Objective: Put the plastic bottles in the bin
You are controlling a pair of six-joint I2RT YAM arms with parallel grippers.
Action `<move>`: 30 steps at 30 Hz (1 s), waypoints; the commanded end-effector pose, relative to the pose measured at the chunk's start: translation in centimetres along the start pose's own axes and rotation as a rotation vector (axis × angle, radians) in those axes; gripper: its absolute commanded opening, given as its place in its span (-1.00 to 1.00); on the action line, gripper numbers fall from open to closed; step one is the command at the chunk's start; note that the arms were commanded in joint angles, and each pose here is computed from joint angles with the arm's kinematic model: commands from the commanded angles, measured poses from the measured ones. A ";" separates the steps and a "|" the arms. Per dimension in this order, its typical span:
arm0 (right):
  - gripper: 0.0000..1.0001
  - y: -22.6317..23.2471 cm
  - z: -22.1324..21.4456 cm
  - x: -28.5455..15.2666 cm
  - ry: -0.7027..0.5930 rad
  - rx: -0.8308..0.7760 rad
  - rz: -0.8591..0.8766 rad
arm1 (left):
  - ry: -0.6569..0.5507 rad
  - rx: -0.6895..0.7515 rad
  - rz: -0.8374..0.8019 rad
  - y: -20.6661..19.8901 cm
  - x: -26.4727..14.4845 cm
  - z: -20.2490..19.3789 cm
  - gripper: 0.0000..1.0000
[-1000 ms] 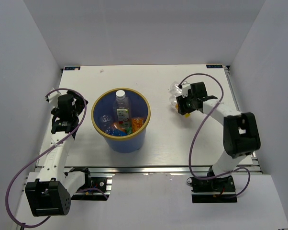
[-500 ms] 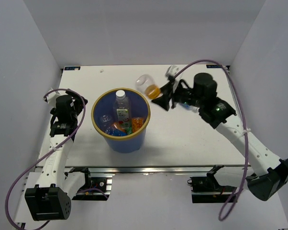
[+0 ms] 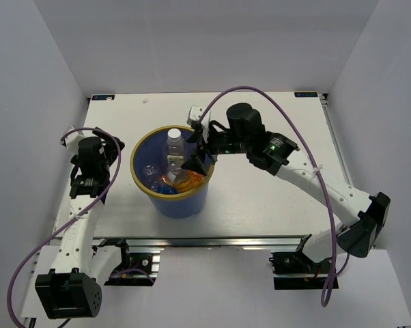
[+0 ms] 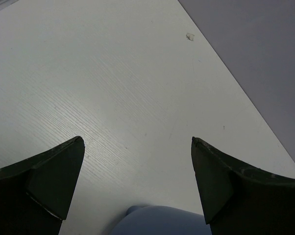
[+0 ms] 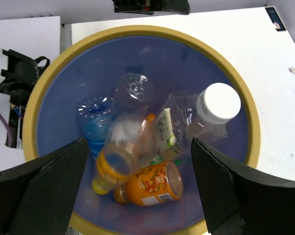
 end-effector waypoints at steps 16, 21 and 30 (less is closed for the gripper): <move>0.79 -9.5 -0.9 -11.3 -0.280 0.173 -0.538 | -0.034 -0.001 -0.013 -0.4 -0.4 1.1 0.96; 0.79 -15.8 -6.2 -14.7 -0.211 0.354 -0.679 | -0.024 0.007 0.001 -0.2 -0.1 0.8 0.96; 0.79 -23.6 -17.4 -13.1 0.166 0.464 -0.640 | -0.013 0.018 0.021 -0.4 0.8 0.8 0.96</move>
Point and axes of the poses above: each gripper's point midway between its finger pads, its own x axis out along the fingers, its own y axis along the line the jaws close on, z = x × y, the point moved 8 cm from there along -x, back along the fingers, and after that the axes turned 7 degrees about x, right-handed, at the moved point
